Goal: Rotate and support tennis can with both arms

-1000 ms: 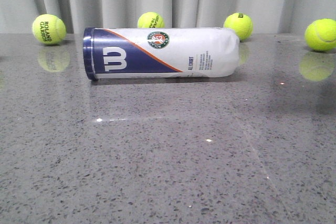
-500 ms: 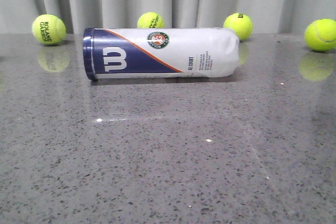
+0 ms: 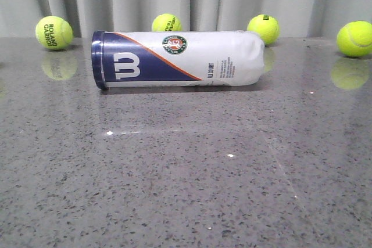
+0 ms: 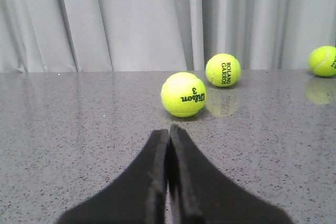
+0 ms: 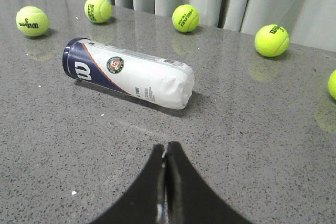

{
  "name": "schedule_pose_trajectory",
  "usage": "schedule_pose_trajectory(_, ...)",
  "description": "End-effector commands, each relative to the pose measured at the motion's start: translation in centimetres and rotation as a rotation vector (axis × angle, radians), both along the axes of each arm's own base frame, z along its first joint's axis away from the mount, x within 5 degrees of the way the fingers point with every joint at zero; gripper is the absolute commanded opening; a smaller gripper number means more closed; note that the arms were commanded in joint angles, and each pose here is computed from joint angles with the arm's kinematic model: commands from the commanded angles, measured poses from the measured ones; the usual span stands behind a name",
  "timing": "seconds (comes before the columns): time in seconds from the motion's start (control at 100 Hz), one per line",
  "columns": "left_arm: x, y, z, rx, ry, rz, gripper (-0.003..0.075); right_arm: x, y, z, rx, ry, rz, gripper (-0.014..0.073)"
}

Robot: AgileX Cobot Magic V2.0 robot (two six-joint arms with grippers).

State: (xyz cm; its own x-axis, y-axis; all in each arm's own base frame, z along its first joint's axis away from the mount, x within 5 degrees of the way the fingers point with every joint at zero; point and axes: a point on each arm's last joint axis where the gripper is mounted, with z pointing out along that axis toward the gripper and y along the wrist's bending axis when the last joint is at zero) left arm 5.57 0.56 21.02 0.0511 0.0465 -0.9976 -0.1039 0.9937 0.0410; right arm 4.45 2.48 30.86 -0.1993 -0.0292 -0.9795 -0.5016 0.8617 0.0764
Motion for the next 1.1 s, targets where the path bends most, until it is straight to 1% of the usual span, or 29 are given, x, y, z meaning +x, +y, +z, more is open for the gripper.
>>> schedule_pose_trajectory(0.0,-0.1,0.1,-0.5,-0.028,-0.079,0.009,-0.002,-0.4,-0.3,1.0,0.056,-0.109,-0.001,-0.0069)
schedule_pose_trajectory(0.11,-0.2,0.1,-0.1,-0.075,-0.095,0.006,-0.002,-0.6,-0.4,0.6,0.059,-0.113,-0.001,-0.0069)
schedule_pose_trajectory(0.21,-0.3,0.0,0.5,-0.076,-0.089,0.001,-0.002,-0.6,-0.4,0.6,0.057,-0.11,-0.001,-0.0069)
schedule_pose_trajectory(0.35,-0.6,-0.1,2.8,-0.069,-0.078,-0.01,-0.002,-0.6,-0.4,0.6,0.057,-0.11,-0.001,-0.0069)
schedule_pose_trajectory(0.45,-0.8,-0.2,4.8,-0.069,-0.067,-0.018,-0.002,-0.6,-0.4,0.6,0.057,-0.11,-0.001,-0.0069)
schedule_pose_trajectory(0.61,-0.7,-0.4,7.5,-0.063,0.015,-0.033,-0.002,-0.6,-0.4,0.6,0.057,-0.11,-0.001,-0.0069)
schedule_pose_trajectory(0.77,0.3,-0.4,9.1,-0.074,0.136,-0.047,-0.0019,-0.6,-0.4,0.6,0.057,-0.11,-0.001,-0.0069)
schedule_pose_trajectory(0.9,1.3,-0.4,10.4,-0.11,0.168,-0.059,-0.0015,-0.6,-0.4,0.6,0.057,-0.11,-0.001,-0.0069)
schedule_pose_trajectory(0.95,1.7,-0.4,10.9,-0.111,0.181,-0.06,0.001,-0.6,-0.4,0.6,0.057,-0.11,-0.001,-0.0069)
schedule_pose_trajectory(1.0,2.1,-0.4,11.2,-0.113,0.192,-0.059,0.0064,-0.6,-0.4,0.6,0.057,-0.11,-0.001,-0.0069)
schedule_pose_trajectory(1.07,2.7,-0.3,11.4,-0.115,0.209,-0.058,0.0183,-0.6,-0.4,0.6,0.057,-0.11,-0.001,-0.0069)
schedule_pose_trajectory(1.09,2.8,-0.3,11.5,-0.118,0.209,-0.058,0.0228,-0.6,-0.4,0.6,0.057,-0.11,-0.001,-0.0069)
